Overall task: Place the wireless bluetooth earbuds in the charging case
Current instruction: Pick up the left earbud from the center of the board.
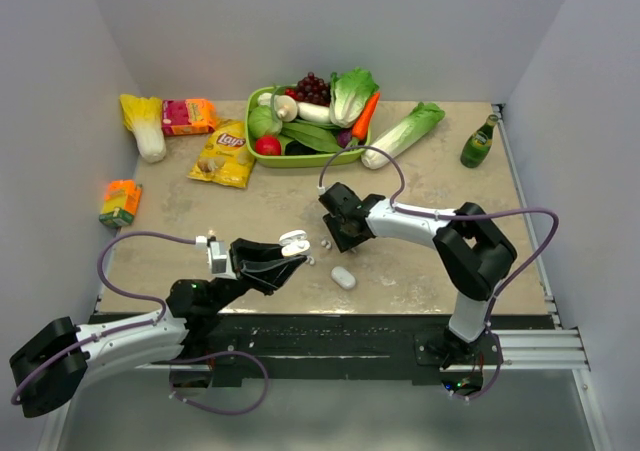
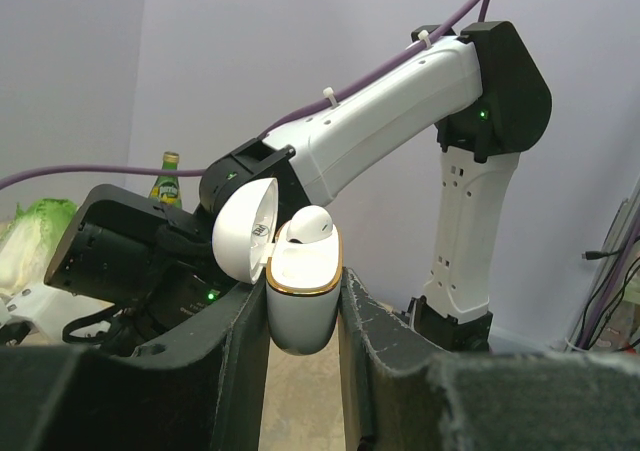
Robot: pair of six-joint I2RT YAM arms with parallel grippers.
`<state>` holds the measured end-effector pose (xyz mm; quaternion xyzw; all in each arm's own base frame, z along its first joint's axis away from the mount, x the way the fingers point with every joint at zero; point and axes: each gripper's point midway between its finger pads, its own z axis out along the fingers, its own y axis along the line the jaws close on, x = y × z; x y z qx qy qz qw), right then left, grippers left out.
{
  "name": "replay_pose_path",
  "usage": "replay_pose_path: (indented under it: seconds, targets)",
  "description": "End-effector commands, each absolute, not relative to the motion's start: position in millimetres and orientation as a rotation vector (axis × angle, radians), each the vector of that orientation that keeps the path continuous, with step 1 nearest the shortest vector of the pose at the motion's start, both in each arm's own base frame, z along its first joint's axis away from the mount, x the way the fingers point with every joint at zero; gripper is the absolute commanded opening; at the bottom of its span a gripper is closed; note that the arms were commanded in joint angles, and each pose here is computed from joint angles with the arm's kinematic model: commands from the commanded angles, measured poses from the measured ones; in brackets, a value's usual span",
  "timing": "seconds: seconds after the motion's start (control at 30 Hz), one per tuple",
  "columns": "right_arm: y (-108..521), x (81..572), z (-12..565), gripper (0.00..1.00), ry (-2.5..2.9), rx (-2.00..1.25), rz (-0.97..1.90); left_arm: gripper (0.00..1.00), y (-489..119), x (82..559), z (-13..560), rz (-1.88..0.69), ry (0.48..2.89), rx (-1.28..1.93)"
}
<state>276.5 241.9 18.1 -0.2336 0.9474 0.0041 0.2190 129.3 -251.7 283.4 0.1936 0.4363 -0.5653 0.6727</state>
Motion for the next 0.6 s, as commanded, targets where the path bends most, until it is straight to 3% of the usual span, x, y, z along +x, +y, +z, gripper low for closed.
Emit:
replay_pose_path:
  seconds: [0.0,0.43,0.57]
  targets:
    - [244.1,279.4,13.8,0.44,2.62,-0.671,-0.019,0.0,-226.4,108.3,218.8,-1.271,1.027,0.462]
    - [241.8,273.4,2.7,0.39,2.649,-0.697,-0.022,0.0,-224.3,107.9,218.1,-1.27,1.024,0.456]
    - [239.1,271.0,3.3,0.43,2.654,-0.697,-0.029,0.0,-224.3,107.9,218.1,-1.268,1.023,0.456]
